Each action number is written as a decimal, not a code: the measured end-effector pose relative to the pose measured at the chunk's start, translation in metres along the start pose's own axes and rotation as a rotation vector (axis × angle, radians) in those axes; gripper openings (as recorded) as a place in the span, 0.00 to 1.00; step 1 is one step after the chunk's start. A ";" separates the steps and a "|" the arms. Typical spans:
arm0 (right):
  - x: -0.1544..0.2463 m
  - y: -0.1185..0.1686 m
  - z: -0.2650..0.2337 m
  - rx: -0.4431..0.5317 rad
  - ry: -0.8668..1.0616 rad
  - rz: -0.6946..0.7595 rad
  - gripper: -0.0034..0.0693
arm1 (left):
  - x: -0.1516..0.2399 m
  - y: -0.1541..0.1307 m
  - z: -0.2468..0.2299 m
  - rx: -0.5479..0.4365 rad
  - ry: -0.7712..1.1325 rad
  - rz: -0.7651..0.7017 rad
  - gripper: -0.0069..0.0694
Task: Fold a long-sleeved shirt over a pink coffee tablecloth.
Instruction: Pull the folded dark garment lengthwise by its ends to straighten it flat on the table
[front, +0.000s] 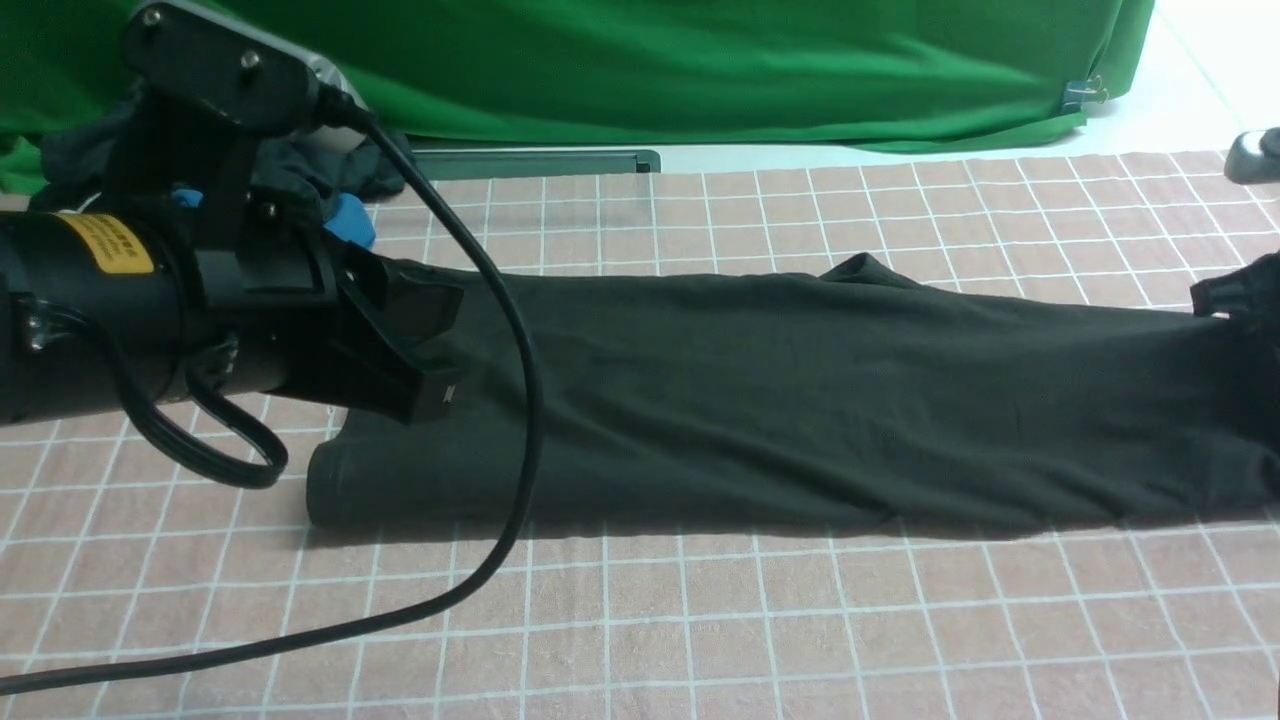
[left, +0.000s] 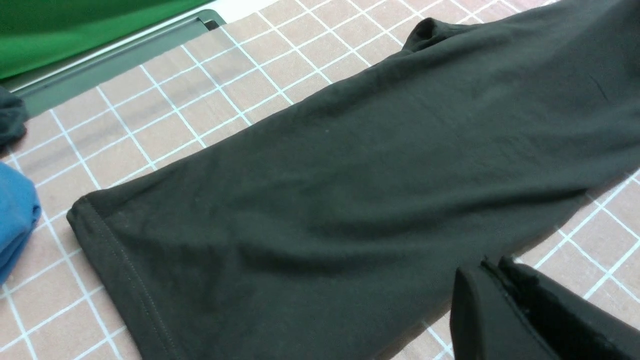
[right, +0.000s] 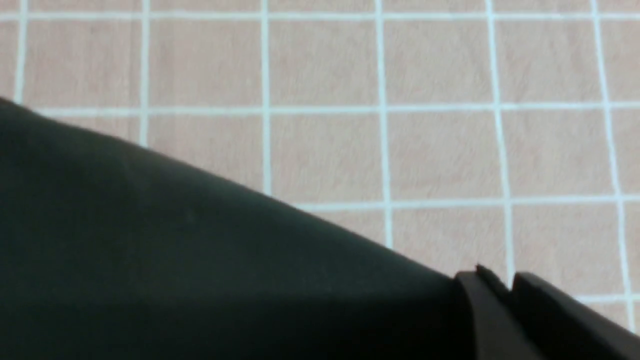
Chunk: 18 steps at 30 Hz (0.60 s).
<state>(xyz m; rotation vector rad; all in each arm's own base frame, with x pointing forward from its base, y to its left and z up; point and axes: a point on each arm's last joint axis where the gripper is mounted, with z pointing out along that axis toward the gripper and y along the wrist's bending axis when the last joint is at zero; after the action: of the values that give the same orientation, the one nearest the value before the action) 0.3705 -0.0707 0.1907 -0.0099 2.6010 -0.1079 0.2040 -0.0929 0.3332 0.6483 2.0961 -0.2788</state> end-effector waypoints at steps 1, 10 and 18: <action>-0.001 0.000 0.000 0.004 -0.015 -0.001 0.12 | 0.000 0.000 0.000 0.000 0.000 0.000 0.11; -0.015 -0.007 -0.001 0.050 -0.176 0.033 0.54 | 0.000 0.000 0.000 0.000 0.000 0.004 0.11; 0.008 -0.037 0.002 0.058 -0.013 0.263 0.82 | 0.000 -0.001 0.000 0.006 0.002 -0.003 0.11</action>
<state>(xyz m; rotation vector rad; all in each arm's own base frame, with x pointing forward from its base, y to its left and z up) 0.3642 -0.1076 0.1880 0.3500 2.5590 -0.0874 0.2036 -0.0932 0.3330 0.6489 2.0993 -0.2859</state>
